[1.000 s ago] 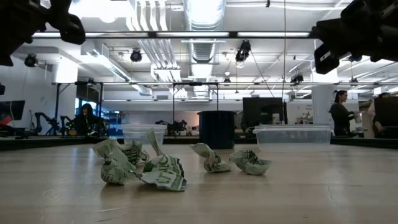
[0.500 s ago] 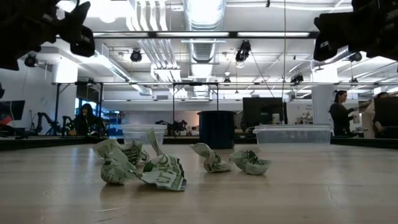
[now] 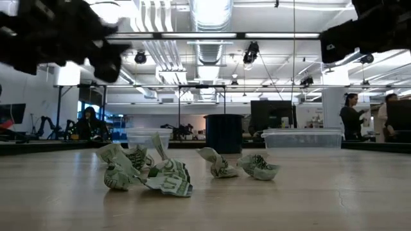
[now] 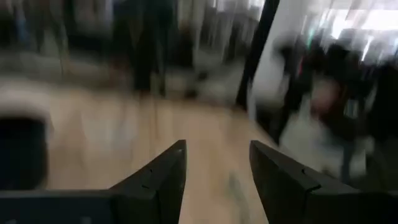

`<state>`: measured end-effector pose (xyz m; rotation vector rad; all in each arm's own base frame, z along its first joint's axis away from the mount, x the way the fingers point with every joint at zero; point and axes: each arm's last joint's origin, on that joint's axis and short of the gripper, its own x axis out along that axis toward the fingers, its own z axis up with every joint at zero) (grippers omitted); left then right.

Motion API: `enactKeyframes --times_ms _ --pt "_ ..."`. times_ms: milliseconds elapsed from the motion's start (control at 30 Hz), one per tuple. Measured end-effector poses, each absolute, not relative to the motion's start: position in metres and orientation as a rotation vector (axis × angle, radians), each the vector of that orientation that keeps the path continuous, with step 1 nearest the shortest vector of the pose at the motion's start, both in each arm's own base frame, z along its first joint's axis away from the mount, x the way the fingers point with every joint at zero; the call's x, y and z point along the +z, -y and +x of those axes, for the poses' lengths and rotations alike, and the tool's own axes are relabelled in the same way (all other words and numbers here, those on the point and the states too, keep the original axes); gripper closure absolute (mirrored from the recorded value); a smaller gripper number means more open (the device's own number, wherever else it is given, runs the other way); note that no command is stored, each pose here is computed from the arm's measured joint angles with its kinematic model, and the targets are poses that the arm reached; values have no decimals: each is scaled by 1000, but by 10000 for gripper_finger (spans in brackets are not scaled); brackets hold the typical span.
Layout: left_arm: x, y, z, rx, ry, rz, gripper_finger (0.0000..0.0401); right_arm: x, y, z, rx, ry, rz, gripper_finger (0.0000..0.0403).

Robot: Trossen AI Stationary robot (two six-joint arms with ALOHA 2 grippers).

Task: Pick and place items into bin
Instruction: Put the stevia packet into the left transparent bin

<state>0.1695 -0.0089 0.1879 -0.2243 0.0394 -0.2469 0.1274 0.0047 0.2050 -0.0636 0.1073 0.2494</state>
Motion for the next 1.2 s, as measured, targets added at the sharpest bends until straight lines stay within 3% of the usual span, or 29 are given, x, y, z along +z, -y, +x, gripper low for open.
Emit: enactKeyframes --times_ms 267,533,700,1000,1200 --pt "232 47 227 -189 -527 -76 241 223 -4 131 247 -93 -112 364" --pt "263 97 244 -11 -722 57 241 215 -4 130 246 -111 -122 364" --pt "250 117 254 105 -763 161 241 207 -4 130 242 -135 -86 364" --pt "206 141 264 187 -894 145 241 210 -3 131 209 -103 -79 364" --pt "200 142 265 292 -981 151 241 211 -3 131 209 -91 -95 364"
